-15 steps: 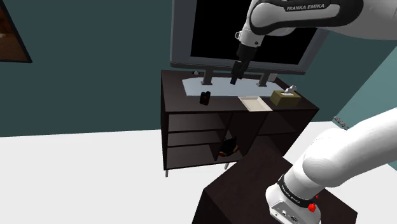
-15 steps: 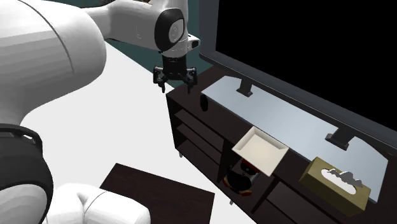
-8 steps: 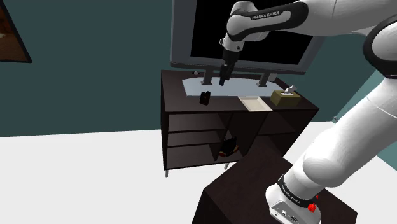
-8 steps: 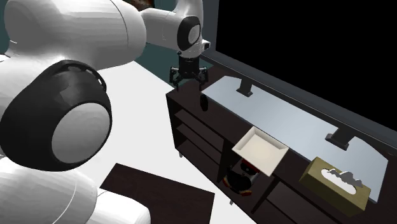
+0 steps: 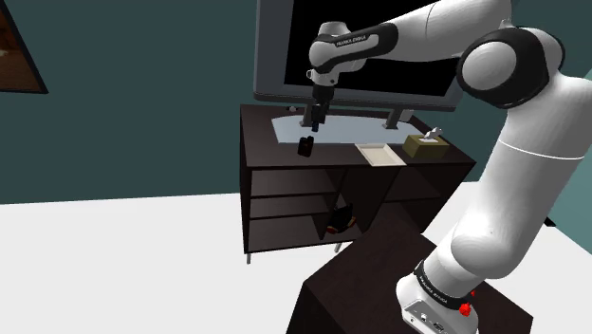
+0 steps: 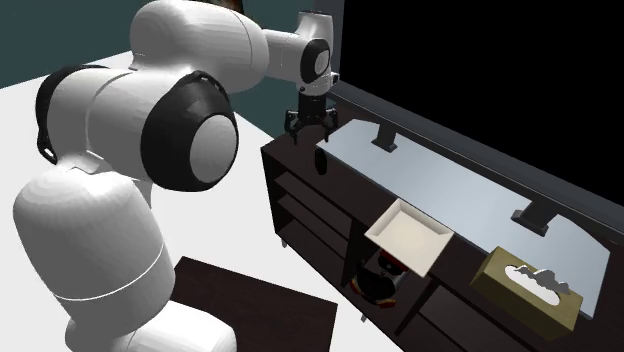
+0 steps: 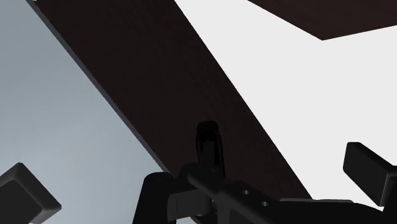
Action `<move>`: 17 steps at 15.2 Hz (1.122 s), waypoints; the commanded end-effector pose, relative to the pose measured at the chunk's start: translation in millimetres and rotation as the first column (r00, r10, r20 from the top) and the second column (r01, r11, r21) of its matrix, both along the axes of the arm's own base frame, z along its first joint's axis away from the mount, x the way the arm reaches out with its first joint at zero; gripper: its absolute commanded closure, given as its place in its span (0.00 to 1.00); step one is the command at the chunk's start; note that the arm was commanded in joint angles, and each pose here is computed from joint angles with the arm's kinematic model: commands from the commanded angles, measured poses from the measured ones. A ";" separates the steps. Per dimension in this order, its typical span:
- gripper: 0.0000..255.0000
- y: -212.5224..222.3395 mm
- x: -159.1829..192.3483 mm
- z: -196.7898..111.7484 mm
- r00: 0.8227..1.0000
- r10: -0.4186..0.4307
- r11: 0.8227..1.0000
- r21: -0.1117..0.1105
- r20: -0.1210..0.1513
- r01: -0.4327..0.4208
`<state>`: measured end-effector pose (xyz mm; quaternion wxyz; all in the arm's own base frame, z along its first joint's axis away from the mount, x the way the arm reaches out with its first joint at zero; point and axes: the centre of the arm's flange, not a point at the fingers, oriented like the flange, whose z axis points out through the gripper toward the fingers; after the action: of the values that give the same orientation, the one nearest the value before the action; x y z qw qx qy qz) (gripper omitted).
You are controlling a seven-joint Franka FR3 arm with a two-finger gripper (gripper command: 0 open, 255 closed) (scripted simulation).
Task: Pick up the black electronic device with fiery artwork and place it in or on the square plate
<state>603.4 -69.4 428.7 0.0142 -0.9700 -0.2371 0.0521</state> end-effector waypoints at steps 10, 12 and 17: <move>0.00 -2.8 83.6 -80.1 0.994 0.094 0.995 -0.013 -0.052 -0.095; 0.00 -3.0 81.9 -90.5 0.994 0.094 0.995 -0.013 -0.052 -0.095; 0.00 -3.4 79.8 -103.9 0.994 0.094 0.995 -0.013 -0.052 -0.095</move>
<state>683.3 -72.7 325.7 0.0105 -0.9561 -0.2818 0.0793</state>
